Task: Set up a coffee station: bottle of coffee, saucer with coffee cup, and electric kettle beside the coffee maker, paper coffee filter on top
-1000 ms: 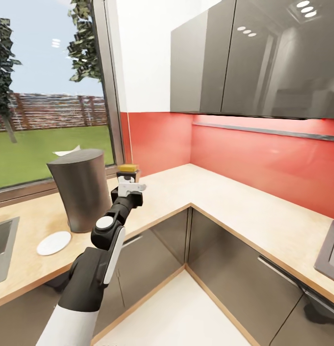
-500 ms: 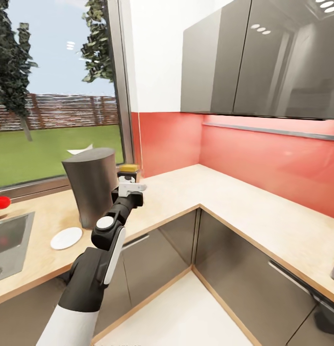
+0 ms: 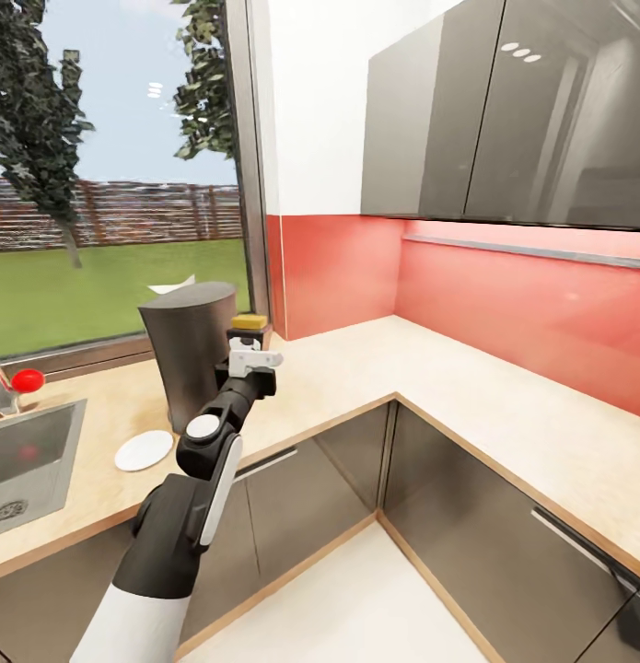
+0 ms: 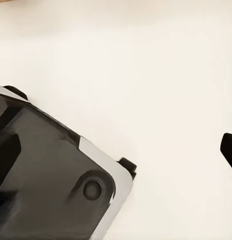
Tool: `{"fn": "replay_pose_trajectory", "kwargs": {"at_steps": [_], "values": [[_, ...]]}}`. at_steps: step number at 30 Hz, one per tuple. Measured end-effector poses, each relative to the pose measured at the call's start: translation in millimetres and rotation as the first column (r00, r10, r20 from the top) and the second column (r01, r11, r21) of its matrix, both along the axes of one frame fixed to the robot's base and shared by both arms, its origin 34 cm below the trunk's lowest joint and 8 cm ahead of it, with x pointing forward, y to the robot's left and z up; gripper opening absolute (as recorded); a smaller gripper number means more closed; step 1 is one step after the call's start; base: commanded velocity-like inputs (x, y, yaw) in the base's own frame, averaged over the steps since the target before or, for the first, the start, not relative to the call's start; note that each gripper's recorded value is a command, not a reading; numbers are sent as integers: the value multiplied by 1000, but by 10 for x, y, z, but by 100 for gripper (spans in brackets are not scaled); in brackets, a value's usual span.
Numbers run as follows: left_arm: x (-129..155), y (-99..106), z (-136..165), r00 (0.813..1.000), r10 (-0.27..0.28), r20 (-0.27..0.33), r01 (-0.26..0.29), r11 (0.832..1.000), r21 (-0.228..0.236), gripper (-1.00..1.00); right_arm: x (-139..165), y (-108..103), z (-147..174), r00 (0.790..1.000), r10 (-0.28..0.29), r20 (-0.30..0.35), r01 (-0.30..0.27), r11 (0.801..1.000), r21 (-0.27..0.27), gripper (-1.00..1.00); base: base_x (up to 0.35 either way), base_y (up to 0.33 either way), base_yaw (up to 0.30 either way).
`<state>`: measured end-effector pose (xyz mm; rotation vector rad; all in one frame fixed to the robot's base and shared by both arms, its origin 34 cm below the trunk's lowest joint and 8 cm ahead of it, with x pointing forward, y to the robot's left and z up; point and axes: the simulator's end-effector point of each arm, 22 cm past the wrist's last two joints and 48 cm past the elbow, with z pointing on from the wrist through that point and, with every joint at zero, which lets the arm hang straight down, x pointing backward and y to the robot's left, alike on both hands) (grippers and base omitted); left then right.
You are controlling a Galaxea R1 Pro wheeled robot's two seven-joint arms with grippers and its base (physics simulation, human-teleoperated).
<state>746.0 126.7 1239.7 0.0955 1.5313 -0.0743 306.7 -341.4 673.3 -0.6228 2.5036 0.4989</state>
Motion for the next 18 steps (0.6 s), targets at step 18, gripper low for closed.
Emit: {"fn": "replay_pose_trajectory", "kwargs": {"at_steps": [18], "values": [[1, -2, -2, 1000, -1, -2, 1, 1000, 1, -100, -148, 220, -226, 998, 57, -11, -58, 995, -86, 100, 25, -71, 96]]}}
